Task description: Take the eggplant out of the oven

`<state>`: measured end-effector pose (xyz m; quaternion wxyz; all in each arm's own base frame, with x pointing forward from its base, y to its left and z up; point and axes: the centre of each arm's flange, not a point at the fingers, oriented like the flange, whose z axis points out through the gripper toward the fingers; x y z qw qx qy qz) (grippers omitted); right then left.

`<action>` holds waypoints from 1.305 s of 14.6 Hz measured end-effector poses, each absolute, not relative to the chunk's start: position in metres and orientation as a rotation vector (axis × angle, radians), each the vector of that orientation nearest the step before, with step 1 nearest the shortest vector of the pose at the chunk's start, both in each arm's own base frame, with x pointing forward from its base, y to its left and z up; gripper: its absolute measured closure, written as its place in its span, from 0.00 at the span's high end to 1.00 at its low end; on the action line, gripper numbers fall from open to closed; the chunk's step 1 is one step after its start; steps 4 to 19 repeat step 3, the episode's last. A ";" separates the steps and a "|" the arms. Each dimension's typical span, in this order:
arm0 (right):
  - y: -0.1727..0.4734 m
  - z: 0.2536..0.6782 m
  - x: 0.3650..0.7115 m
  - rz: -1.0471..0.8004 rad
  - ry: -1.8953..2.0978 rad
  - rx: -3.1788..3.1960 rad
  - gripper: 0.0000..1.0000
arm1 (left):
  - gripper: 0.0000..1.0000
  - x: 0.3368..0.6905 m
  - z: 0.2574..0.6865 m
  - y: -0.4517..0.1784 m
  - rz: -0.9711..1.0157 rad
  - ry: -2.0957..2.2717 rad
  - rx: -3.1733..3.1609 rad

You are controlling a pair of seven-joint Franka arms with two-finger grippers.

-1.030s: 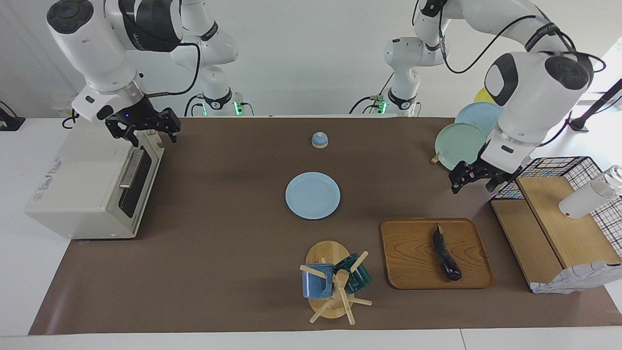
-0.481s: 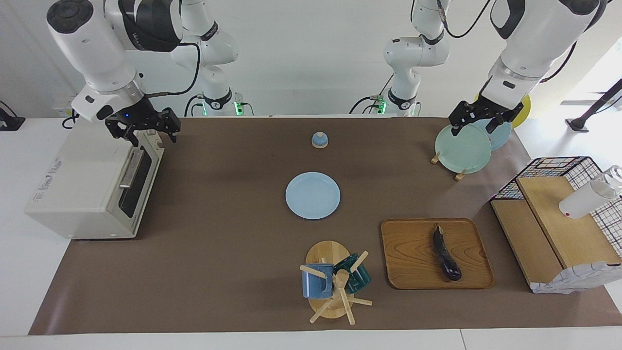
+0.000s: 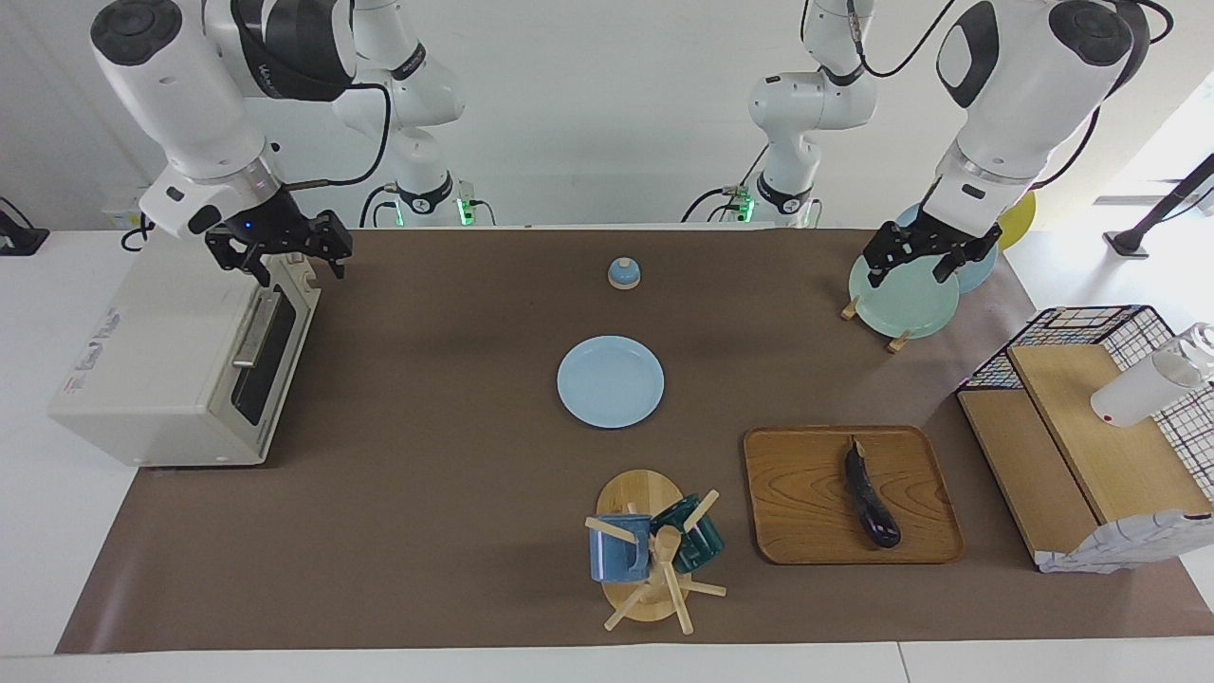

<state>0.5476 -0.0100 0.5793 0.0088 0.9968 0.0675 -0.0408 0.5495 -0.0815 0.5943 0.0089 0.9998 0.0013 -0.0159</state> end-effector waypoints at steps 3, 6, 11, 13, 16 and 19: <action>-0.010 0.579 0.548 -0.127 0.211 3.114 1.00 | 1.00 0.549 0.595 -0.082 -0.057 0.004 3.123; -0.010 0.579 0.548 -0.127 0.211 3.114 1.00 | 1.00 0.549 0.595 -0.082 -0.057 0.004 3.123; -0.010 0.579 0.548 -0.127 0.211 3.114 1.00 | 1.00 0.549 0.595 -0.082 -0.057 0.004 3.123; -0.010 0.579 0.548 -0.127 0.211 3.114 1.00 | 1.00 0.549 0.595 -0.082 -0.057 0.004 3.123; -0.010 0.579 0.548 -0.127 0.211 3.114 1.00 | 1.00 0.549 0.595 -0.082 -0.057 0.004 3.123; -0.010 0.579 0.548 -0.127 0.211 3.114 1.00 | 1.00 0.549 0.595 -0.082 -0.057 0.004 3.123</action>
